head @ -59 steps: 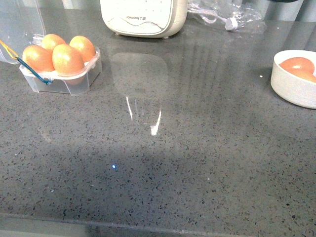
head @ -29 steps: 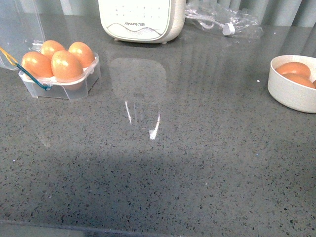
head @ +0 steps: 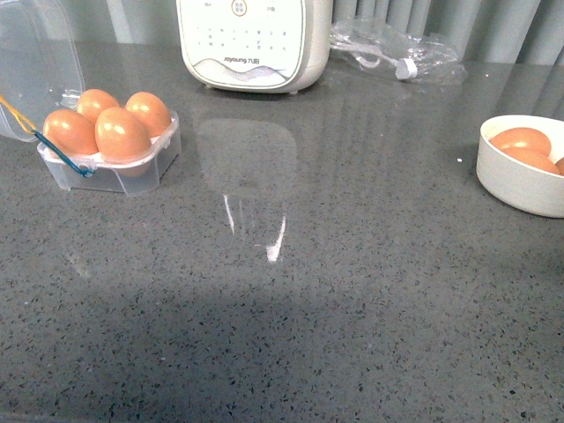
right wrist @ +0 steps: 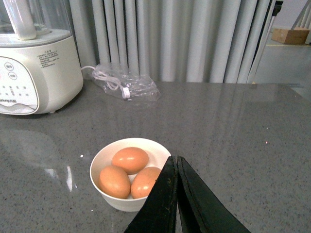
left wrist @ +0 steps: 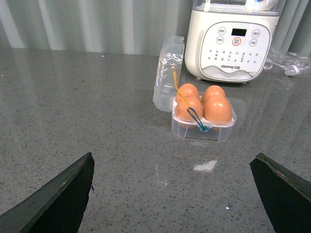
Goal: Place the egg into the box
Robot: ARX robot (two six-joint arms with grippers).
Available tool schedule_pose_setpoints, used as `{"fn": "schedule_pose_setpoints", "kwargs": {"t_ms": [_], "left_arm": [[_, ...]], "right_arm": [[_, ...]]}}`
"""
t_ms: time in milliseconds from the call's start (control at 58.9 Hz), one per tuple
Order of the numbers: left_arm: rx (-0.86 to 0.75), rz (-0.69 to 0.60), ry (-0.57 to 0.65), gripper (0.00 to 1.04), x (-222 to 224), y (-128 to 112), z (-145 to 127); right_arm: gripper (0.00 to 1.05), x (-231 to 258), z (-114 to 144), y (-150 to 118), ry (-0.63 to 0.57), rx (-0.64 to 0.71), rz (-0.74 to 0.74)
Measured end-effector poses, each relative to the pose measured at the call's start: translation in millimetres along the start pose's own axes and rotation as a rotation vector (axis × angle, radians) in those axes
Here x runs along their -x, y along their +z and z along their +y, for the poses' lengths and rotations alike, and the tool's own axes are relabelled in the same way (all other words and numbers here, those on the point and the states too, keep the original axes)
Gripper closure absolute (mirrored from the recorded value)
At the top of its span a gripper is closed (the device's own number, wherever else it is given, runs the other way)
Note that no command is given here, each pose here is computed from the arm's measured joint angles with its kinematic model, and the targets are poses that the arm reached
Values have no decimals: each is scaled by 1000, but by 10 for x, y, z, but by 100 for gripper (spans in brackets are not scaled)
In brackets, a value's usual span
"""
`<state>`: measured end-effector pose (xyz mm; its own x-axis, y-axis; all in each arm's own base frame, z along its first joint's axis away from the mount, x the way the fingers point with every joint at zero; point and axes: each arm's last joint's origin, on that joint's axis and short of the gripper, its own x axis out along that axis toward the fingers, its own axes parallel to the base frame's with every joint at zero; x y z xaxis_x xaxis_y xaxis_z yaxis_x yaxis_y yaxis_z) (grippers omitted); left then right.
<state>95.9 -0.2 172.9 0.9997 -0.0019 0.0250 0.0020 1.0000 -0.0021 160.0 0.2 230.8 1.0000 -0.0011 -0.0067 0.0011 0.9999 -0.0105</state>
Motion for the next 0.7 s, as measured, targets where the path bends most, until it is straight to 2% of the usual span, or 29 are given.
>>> {"fn": "schedule_pose_setpoints", "kwargs": {"t_ms": [322, 696], "left_arm": [[0, 0, 0, 7, 0, 0, 0], [0, 0, 0, 7, 0, 0, 0]], "right_arm": [[102, 209, 3, -316, 2, -3, -1], [102, 352, 4, -482, 3, -4, -3]]}}
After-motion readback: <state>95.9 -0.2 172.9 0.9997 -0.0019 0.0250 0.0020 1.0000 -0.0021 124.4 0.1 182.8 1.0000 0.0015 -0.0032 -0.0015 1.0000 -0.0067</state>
